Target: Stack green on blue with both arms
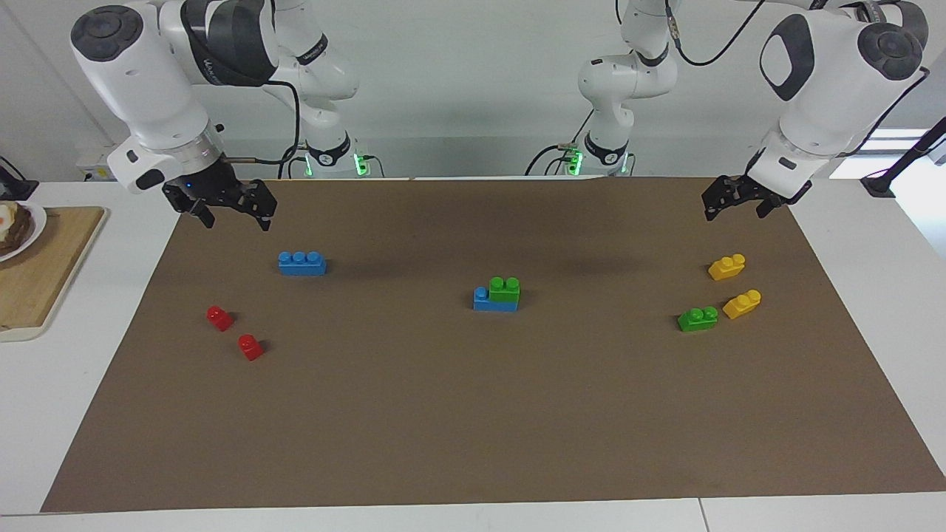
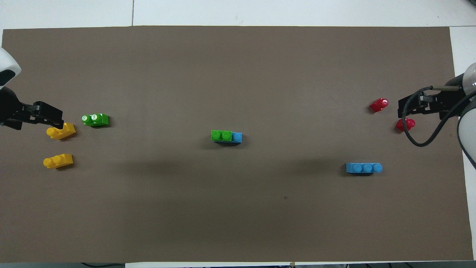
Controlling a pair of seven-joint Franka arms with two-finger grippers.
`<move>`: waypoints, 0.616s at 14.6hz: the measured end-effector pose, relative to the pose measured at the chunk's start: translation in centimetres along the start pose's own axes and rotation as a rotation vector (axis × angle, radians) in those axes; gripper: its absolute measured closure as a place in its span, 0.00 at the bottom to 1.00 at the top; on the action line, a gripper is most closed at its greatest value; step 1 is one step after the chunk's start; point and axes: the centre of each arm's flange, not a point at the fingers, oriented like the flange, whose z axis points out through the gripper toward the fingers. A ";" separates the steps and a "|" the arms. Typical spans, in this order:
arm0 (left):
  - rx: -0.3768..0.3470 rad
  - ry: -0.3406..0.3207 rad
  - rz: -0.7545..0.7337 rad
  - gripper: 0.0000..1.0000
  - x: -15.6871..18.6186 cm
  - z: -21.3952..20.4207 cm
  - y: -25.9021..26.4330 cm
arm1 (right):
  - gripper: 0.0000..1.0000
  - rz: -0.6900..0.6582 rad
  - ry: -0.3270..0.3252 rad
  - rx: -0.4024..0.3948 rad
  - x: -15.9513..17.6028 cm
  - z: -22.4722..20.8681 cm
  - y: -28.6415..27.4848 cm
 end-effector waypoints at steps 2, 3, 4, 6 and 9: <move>0.000 -0.010 0.004 0.00 -0.1 0.0 0.2 | 0.00 0.000 0.001 0.000 0.0 -0.1 0.0; 0.000 -0.015 0.005 0.00 -0.3 -0.1 0.2 | 0.00 0.000 0.001 0.000 0.0 -0.1 0.0; 0.000 -0.022 0.005 0.00 -0.5 -0.2 0.2 | 0.00 0.000 0.002 0.000 0.0 -0.1 0.0; 0.000 -0.017 0.005 0.00 -0.8 -0.8 0.2 | 0.00 0.000 0.002 0.000 0.0 -0.1 0.0; 0.002 -0.003 0.004 0.00 -1.4 -1.7 0.2 | 0.00 0.001 0.002 0.000 0.0 -0.1 0.0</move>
